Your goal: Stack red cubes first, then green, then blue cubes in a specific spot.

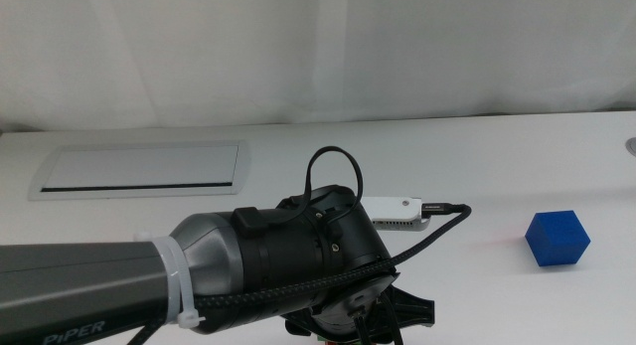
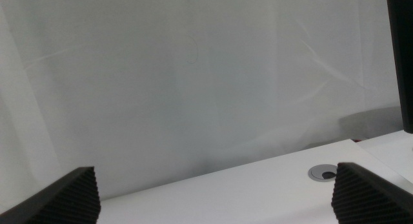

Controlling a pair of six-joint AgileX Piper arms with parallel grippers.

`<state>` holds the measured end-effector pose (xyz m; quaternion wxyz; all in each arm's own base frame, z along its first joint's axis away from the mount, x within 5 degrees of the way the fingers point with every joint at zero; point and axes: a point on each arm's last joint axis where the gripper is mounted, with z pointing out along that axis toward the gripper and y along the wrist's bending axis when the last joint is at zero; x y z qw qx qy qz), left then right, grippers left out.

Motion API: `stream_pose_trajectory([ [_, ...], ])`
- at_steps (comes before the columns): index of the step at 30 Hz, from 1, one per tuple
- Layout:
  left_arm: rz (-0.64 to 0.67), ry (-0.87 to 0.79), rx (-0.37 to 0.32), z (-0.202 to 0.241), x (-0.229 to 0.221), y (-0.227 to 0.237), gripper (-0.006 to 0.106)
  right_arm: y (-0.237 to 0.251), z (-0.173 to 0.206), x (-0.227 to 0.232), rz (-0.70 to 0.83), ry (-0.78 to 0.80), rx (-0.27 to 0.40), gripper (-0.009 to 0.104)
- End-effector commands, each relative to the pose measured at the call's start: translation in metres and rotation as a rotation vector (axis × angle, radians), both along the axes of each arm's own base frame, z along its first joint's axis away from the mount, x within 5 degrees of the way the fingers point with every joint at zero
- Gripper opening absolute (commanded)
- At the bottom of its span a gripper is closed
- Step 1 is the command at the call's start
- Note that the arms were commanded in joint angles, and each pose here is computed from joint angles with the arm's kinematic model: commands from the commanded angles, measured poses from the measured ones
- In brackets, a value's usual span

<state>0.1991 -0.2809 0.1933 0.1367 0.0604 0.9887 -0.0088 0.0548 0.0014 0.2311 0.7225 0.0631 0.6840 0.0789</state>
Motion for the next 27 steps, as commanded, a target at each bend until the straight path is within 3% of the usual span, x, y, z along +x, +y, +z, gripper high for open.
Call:
stream_pose_trajectory([
  [1, 0.032, 0.027, 0.006, -0.004, -0.0004, 0.0014, 0.002, 0.0001, -0.0004, -0.0002, 0.002, -0.006, -0.01, 0.097],
  [11, 0.036, 0.039, -0.023, -0.0036, -0.0016, -0.0009, 0.033, 0.0001, -0.0004, -0.0002, 0.002, -0.006, -0.01, 0.097],
  [13, 0.036, 0.039, -0.023, -0.0036, -0.0016, -0.0009, 0.057, 0.0001, -0.0004, -0.0002, 0.002, -0.006, -0.01, 0.097],
  [18, 0.036, 0.038, -0.021, -0.0036, -0.0015, -0.0007, 0.084, 0.0001, -0.0004, -0.0002, 0.002, -0.006, -0.01, 0.097],
  [27, 0.008, 0.039, -0.007, -0.0024, -0.002, 0.0004, 0.087, 0.0001, -0.0004, -0.0002, 0.002, -0.006, -0.014, 0.097],
])
